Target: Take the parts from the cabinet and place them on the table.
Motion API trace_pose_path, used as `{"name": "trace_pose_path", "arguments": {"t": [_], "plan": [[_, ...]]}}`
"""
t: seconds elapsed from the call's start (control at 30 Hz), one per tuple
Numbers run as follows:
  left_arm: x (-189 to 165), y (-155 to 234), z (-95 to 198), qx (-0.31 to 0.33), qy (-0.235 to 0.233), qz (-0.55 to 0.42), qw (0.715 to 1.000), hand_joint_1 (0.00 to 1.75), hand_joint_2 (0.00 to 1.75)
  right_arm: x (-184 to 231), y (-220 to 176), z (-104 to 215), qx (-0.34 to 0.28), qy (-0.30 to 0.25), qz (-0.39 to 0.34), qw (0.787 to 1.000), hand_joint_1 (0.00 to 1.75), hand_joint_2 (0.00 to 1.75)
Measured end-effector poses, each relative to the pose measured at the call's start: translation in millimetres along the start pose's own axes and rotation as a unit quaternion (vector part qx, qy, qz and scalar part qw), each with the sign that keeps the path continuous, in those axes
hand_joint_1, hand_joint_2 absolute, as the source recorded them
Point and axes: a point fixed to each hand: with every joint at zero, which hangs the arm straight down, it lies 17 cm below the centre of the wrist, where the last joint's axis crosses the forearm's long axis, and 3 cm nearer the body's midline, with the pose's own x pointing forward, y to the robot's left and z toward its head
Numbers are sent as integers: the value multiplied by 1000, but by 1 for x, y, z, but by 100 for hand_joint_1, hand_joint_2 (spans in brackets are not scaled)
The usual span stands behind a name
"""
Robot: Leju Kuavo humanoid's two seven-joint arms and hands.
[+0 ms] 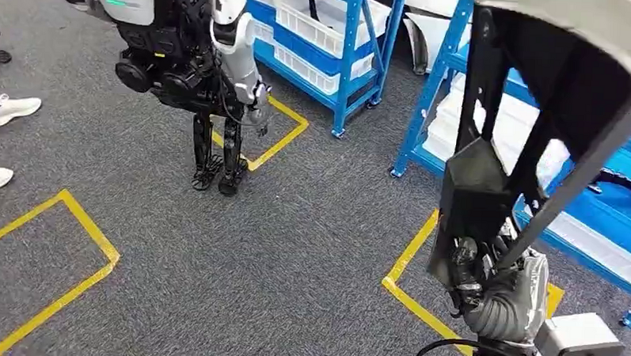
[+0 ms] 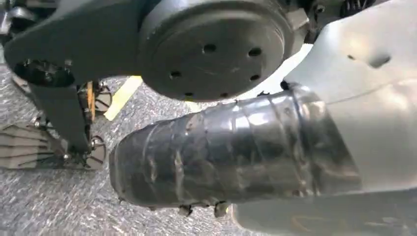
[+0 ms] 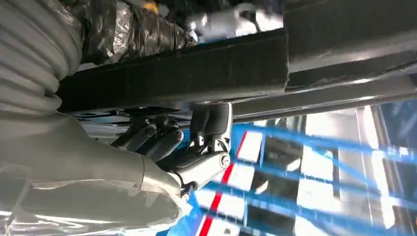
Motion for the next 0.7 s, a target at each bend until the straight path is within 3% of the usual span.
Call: {"name": "trace_pose_path", "arguments": {"t": [0.43, 0.7], "plan": [[-2, -18, 0, -13, 1, 1, 1000, 0, 0, -4, 10, -3, 13, 1, -1, 1000, 175, 175], [-2, -8, 1, -7, 1, -5, 1000, 0, 0, -5, 13, -3, 14, 3, -4, 1000, 175, 175]]}}
